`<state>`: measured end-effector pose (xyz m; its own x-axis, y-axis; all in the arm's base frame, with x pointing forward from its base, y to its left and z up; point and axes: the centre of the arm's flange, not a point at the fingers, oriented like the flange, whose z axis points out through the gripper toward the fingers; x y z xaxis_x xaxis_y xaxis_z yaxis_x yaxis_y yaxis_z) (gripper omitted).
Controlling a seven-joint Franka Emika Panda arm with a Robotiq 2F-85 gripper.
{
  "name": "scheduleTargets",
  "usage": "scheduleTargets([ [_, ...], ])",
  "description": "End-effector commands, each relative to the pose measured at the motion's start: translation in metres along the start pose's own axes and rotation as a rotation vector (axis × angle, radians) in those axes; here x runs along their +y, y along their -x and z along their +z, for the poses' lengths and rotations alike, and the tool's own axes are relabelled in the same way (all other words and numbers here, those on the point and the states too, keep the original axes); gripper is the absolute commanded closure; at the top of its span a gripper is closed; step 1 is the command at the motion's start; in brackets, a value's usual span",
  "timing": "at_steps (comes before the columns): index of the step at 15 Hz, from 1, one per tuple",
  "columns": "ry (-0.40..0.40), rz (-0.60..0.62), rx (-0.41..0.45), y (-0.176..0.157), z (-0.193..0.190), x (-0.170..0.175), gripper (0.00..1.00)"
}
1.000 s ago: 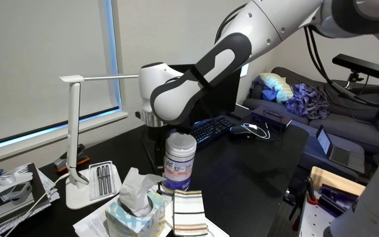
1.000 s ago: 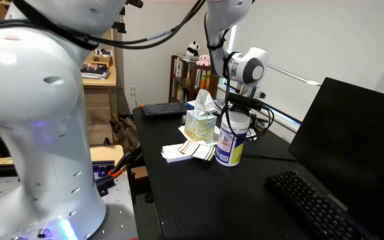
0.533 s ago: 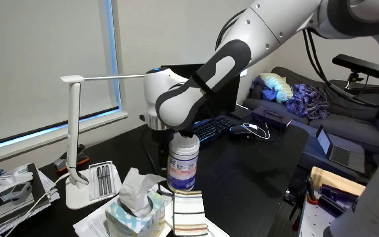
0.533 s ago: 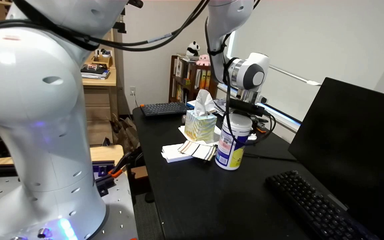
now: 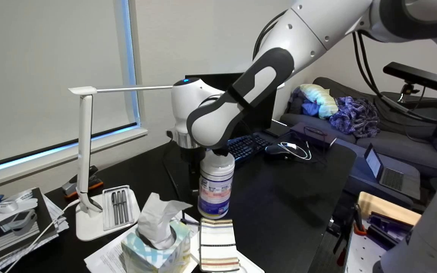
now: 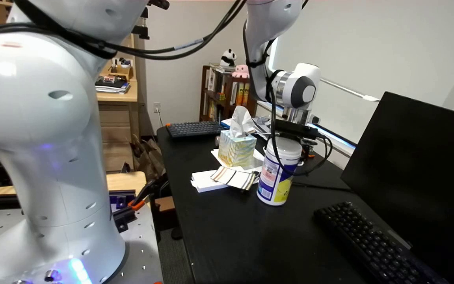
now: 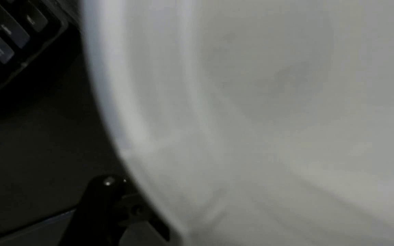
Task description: Move the white jar to the middle of the desk
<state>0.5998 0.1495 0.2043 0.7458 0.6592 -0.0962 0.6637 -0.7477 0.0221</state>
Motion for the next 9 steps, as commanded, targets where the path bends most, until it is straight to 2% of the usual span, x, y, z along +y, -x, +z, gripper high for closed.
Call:
scheduleTargets([
  [1,0.001,0.008,-0.011,0.037,0.000,0.010,0.00],
  [9,-0.033,0.066,-0.047,0.102,-0.023,0.006,0.00],
])
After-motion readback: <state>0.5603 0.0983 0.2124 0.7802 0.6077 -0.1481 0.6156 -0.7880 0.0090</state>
